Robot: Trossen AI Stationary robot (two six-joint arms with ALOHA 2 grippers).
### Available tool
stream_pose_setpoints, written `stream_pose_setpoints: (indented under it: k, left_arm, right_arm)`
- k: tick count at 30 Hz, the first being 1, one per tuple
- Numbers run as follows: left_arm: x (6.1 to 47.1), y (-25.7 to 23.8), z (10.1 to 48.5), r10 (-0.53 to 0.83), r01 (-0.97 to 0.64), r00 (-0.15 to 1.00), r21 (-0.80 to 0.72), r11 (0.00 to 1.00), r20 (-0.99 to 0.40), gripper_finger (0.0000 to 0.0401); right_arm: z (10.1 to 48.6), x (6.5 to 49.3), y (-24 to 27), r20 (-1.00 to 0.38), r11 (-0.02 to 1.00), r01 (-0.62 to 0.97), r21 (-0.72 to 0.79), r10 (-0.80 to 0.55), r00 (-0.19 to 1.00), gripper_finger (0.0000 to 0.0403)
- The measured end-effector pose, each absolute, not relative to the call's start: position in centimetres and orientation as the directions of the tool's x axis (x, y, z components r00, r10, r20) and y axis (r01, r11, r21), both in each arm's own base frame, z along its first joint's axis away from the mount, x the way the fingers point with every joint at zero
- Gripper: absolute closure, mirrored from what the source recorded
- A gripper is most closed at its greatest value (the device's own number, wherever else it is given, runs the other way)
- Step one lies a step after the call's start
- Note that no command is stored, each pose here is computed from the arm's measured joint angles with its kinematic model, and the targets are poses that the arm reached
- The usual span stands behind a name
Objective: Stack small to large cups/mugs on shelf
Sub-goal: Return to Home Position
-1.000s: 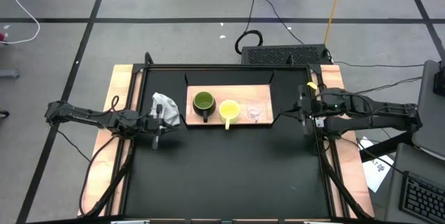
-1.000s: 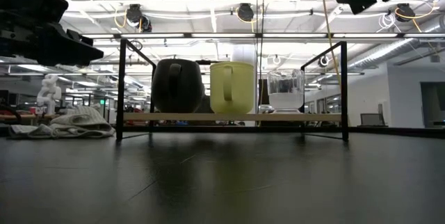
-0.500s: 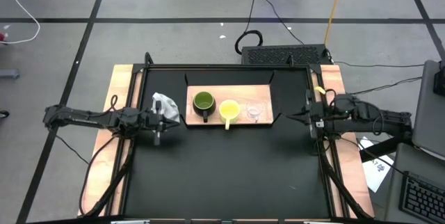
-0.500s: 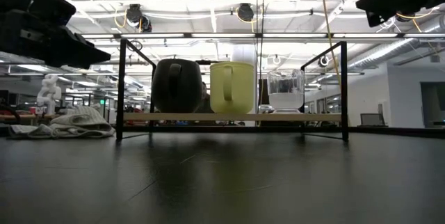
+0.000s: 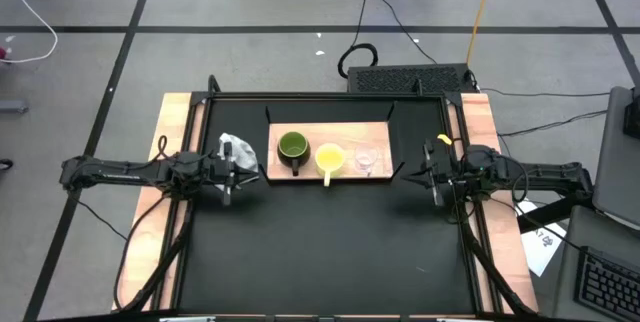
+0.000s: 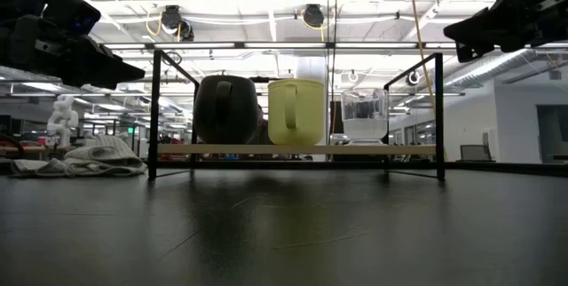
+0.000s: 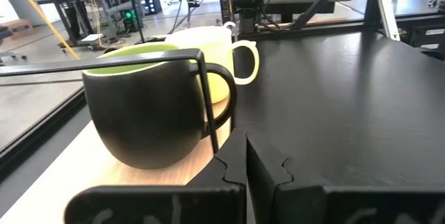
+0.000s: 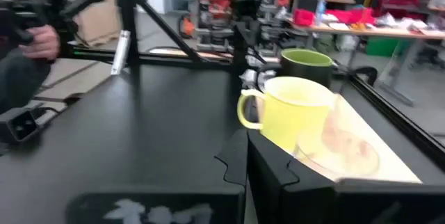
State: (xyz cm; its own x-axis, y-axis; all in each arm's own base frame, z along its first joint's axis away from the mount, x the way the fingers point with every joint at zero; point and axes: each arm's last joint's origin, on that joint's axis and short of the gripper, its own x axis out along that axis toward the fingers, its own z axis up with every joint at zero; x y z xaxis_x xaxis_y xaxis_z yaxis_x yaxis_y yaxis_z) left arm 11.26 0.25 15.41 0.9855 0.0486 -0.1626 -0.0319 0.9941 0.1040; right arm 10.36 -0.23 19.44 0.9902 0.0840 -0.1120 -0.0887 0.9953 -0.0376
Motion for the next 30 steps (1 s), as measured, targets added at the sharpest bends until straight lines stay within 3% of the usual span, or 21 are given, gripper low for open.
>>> stream_pose_setpoints:
  k: [8, 23, 30]
  left_arm:
    - [11.3, 0.4, 15.8, 0.062, -0.043, 0.987, 0.130, 0.991, -0.145, 0.0400]
    - [10.5, -0.6, 17.2, -0.132, 0.129, 0.991, 0.162, 0.978, 0.007, 0.0401]
    - [10.0, -1.3, 17.1, -0.150, 0.146, 0.989, 0.181, 0.973, 0.008, 0.0401]
  right_arm:
    - [18.4, 10.5, -0.2, -0.132, 0.994, -0.104, -0.026, 0.099, 0.986, 0.0403]
    - [18.5, 10.5, 0.0, -0.116, 0.988, -0.154, -0.013, 0.151, 0.982, 0.0403]
    - [18.6, 10.4, 0.1, -0.102, 0.979, -0.202, -0.010, 0.200, 0.974, 0.0403]
